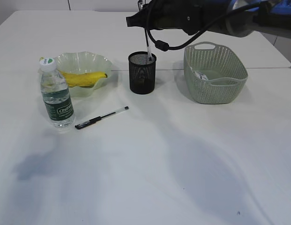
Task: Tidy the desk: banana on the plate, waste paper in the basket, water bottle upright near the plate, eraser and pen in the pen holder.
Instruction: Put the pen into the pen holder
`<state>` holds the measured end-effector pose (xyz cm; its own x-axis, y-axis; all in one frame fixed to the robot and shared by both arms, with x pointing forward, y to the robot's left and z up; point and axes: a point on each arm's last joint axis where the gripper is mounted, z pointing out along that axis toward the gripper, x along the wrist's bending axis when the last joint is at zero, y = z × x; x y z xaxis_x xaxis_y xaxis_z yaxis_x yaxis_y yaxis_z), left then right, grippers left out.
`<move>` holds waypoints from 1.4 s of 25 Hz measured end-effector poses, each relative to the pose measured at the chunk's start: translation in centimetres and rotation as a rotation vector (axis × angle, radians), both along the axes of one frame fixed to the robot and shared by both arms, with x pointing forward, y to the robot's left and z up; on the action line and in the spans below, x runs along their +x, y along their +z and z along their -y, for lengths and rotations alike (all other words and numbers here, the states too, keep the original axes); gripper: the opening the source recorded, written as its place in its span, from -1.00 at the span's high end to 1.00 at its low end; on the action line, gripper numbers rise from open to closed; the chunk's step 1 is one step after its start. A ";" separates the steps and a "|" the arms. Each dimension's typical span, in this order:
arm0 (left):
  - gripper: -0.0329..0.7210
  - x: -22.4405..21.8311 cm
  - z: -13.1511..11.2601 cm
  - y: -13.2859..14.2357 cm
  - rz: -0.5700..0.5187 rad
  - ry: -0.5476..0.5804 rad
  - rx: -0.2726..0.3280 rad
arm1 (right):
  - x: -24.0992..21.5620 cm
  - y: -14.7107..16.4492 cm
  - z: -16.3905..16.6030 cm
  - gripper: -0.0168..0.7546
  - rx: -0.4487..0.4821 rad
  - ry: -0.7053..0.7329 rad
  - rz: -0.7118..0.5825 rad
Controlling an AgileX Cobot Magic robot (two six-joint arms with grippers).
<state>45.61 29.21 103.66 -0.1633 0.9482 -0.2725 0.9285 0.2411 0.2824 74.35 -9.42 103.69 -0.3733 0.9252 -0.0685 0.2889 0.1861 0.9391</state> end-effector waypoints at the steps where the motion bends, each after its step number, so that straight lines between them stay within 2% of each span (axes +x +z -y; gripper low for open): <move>1: -0.65 0.0 0.0 0.0 0.000 0.000 0.000 | 0.2 -0.1 0.1 0.80 0.014 -0.002 0.010; 6: -0.65 0.0 0.0 0.0 0.000 0.000 0.000 | 1.0 -1.3 0.1 0.80 0.069 0.000 0.066; 12: -0.65 0.0 0.0 0.0 0.000 0.000 0.000 | 1.6 -2.5 -0.2 0.80 0.090 0.013 0.107; 19: -0.65 0.0 0.0 0.0 0.000 0.001 -0.002 | 2.4 -5.3 -0.6 0.80 0.115 0.006 0.087; 26: -0.65 0.0 0.0 0.0 0.002 0.001 -0.001 | 2.7 -5.5 0.0 0.79 0.118 -0.007 0.085; 35: -0.65 0.0 0.0 0.0 0.004 0.001 -0.001 | 2.9 -5.4 0.6 0.54 0.117 -0.017 0.086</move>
